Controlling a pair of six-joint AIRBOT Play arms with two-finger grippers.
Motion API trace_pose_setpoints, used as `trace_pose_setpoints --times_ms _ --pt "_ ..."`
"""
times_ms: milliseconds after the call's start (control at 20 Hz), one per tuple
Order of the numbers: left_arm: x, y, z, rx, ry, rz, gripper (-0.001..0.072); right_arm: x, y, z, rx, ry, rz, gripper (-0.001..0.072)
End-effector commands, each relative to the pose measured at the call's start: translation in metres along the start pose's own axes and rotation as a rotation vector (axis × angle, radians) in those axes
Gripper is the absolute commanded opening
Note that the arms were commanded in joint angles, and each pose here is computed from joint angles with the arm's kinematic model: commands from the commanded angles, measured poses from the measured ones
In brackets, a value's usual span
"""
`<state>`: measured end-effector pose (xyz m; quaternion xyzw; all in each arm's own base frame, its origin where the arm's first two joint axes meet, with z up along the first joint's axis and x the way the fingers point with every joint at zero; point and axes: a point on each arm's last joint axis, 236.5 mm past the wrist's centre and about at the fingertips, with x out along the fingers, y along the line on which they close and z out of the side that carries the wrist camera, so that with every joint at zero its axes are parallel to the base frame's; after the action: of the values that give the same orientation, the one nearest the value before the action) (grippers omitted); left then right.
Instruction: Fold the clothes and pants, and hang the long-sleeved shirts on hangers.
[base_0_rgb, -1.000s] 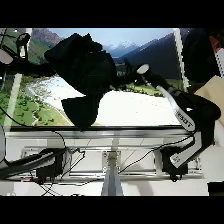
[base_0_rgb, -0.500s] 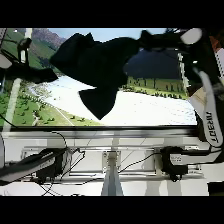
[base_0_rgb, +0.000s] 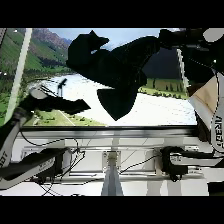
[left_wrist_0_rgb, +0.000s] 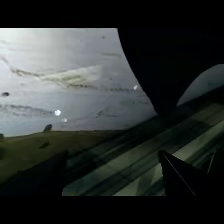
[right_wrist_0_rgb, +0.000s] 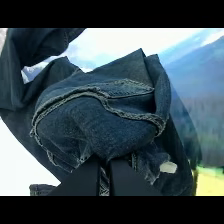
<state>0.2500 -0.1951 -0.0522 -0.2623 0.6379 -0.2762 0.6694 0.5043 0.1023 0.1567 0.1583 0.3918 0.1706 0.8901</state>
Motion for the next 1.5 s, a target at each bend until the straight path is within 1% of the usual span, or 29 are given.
trace_pose_setpoints --times_ms 0,150,250,450,650,700,750,800,900,950,1100,1200,1250,1350,1450 --pt "0.057 -0.037 -0.022 0.013 0.063 -0.066 0.0642 -0.001 -0.002 -0.002 -0.004 0.007 -0.009 0.0035" --pt "0.095 -0.063 -0.029 0.02 0.097 -0.085 0.0642 -0.002 -0.002 -0.001 -0.004 0.006 -0.008 0.0034" --pt "0.112 -0.069 -0.026 0.053 0.12 -0.075 0.0642 -0.002 -0.001 -0.001 -0.001 0.005 -0.003 0.0035" --pt "0.133 -0.074 -0.002 0.114 0.148 -0.053 0.0636 -0.004 0.001 0.0 -0.001 0.0 0.002 0.0034" --pt "0.142 -0.076 0.0 0.138 0.204 -0.058 0.0632 -0.004 0.001 0.0 -0.002 0.0 0.002 0.0034" --pt "0.142 -0.077 0.001 0.141 0.201 -0.059 0.0555 -0.004 0.001 0.0 -0.002 0.0 0.001 0.0034" --pt "0.141 -0.078 0.001 0.142 0.205 -0.063 0.0426 -0.004 0.001 0.0 -0.002 0.0 0.001 0.0034" --pt "0.14 -0.079 0.0 0.143 0.21 -0.066 0.0321 -0.004 0.001 0.001 -0.002 0.0 0.001 0.0034" --pt "0.14 -0.081 0.0 0.154 0.212 -0.071 0.0081 -0.004 0.001 0.001 -0.002 -0.001 0.001 0.0035" --pt "0.138 -0.084 0.004 0.16 0.203 -0.076 0.0023 -0.004 0.001 0.001 -0.003 -0.003 -0.001 0.0035" --pt "0.116 -0.105 0.046 0.229 0.127 -0.126 0.0023 -0.01 -0.014 0.009 -0.01 -0.029 -0.042 0.0034" --pt "0.067 -0.112 0.106 0.276 -0.004 -0.13 0.0022 -0.029 -0.037 0.027 -0.024 -0.084 -0.112 0.0034" --pt "0.034 -0.107 0.139 0.31 -0.089 -0.095 0.0022 -0.044 -0.05 0.039 -0.03 -0.122 -0.154 0.0034" --pt "-0.058 -0.086 0.207 0.31 -0.307 0.019 0.0021 -0.084 -0.079 0.065 -0.037 -0.205 -0.246 0.0034" --pt "-0.176 -0.067 0.259 0.272 -0.585 0.108 0.0021 -0.129 -0.106 0.087 -0.024 -0.291 -0.324 0.0034"
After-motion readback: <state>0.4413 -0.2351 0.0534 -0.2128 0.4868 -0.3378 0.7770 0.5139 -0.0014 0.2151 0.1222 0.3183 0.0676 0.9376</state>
